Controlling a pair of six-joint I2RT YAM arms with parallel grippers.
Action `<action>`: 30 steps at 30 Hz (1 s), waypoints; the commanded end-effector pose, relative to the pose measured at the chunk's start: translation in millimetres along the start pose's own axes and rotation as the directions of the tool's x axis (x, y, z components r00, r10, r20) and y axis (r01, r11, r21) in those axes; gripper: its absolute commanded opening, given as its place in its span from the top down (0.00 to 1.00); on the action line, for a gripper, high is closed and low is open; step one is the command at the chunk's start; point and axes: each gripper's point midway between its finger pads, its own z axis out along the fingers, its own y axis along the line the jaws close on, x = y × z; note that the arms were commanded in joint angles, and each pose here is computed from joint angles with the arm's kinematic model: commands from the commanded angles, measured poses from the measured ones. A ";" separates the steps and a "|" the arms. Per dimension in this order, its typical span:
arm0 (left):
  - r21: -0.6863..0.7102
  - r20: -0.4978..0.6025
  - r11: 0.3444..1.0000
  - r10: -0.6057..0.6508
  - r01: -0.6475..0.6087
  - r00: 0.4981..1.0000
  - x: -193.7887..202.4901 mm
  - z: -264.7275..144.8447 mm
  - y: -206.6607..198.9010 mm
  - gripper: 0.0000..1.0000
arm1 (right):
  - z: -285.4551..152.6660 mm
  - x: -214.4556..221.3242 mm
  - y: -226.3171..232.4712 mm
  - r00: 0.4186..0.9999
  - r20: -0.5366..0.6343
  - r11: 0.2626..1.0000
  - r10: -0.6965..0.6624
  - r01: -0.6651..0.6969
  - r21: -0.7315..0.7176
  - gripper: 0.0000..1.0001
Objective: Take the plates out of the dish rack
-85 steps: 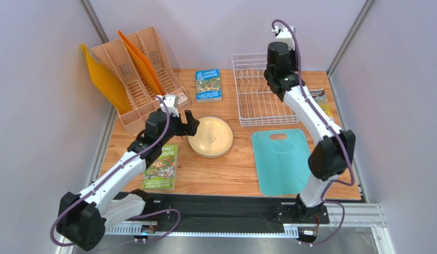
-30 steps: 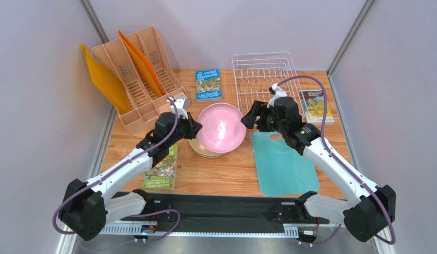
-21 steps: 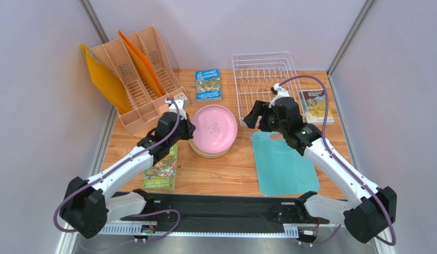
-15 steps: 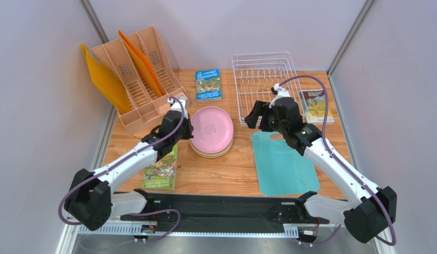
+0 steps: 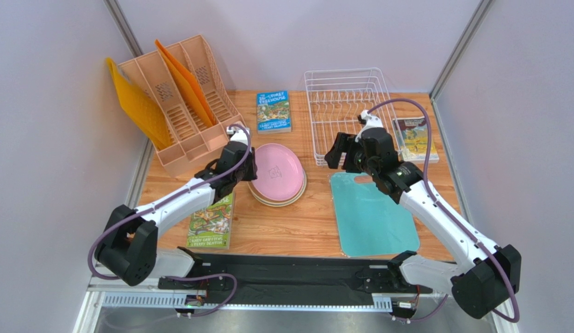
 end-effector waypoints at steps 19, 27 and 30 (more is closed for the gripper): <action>0.010 0.172 0.997 0.068 -0.071 0.983 -74.3 -63.9 -2.8 0.04 | -41.2 -71.7 -56.9 0.957 0.218 0.949 -0.191 0.124 0.290 0.00; 0.017 0.320 0.995 0.084 -0.094 0.944 -124.7 -122.2 -1.9 0.01 | -65.4 -109.9 -78.5 0.913 0.288 0.897 -0.289 0.153 0.415 0.00; 0.011 0.363 0.995 0.087 -0.097 0.928 -136.8 -138.0 0.5 0.01 | -73.8 -123.1 -88.8 0.899 0.319 0.879 -0.300 0.131 0.458 0.00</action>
